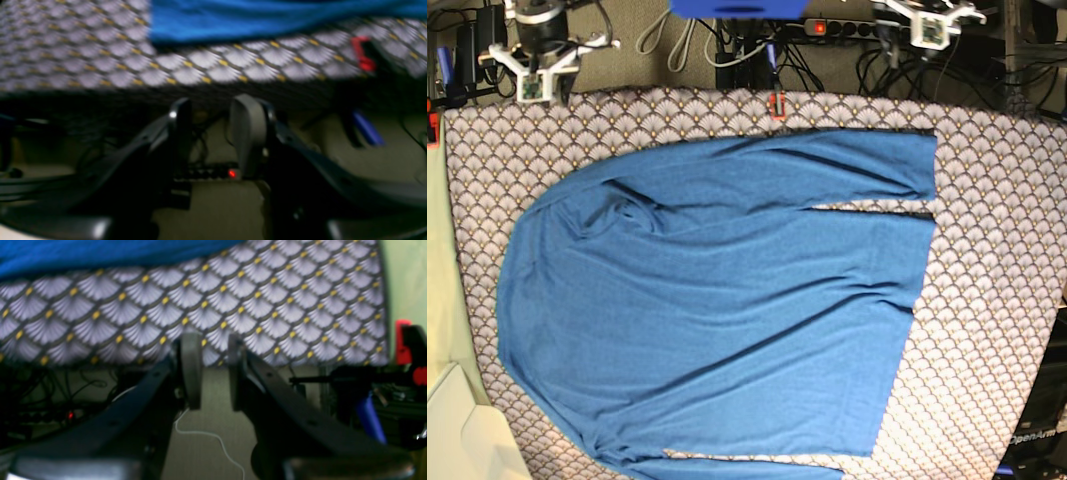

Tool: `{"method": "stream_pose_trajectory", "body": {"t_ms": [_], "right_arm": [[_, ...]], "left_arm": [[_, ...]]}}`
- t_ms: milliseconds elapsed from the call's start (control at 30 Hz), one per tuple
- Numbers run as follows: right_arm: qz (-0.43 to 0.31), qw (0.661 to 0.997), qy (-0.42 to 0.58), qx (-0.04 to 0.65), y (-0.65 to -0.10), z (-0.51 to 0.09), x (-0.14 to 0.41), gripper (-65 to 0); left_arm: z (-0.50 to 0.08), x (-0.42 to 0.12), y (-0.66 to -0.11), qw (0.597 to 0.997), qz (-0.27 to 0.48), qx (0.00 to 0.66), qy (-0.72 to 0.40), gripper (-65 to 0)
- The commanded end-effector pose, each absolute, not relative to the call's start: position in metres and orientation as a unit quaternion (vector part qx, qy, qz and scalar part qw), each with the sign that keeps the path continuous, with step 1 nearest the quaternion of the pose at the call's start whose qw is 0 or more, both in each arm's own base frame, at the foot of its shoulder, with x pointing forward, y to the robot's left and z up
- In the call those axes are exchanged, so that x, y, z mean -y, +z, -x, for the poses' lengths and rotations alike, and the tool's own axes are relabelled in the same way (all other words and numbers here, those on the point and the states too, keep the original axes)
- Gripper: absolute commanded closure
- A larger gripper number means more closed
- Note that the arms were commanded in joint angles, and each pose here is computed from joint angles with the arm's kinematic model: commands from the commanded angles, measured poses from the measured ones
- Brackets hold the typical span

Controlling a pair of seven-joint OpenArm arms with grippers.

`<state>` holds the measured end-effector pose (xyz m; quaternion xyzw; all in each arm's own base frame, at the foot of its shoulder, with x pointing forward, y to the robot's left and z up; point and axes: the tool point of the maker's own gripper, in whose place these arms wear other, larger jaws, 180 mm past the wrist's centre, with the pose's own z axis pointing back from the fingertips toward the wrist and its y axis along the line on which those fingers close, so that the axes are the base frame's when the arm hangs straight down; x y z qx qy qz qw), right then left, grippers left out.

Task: Fold the T-shirt properly
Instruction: 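Lower both grippers toward the hem corners of the blue shirt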

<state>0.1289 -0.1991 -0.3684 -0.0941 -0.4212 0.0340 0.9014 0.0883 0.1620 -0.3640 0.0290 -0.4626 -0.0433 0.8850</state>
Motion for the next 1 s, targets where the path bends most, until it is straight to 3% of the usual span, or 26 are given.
{"method": "stream_pose_trajectory", "body": {"t_ms": [0, 400, 667, 967], "right_arm": [[0.095, 0.895, 0.039, 0.435, -0.361, -0.132, 0.199, -15.3], [0.099, 0.889, 0.045, 0.444, -0.357, -0.146, 0.202, -15.6], [0.101, 0.892, 0.044, 0.439, -0.358, -0.151, 0.204, -19.5], [0.105, 0.887, 0.055, 0.446, -0.355, -0.159, 0.208, -23.7]], "left_arm": [[-0.096, -0.161, -0.353, 0.874, -0.028, 0.483, -0.046, -23.2], [-0.121, -0.162, -0.345, 0.856, -0.031, 0.514, -0.044, -23.6], [-0.133, -0.163, -0.344, 0.849, -0.033, 0.526, -0.043, -46.0], [-0.142, -0.172, -0.38, 0.86, -0.022, 0.51, 0.001, -47.2]]}}
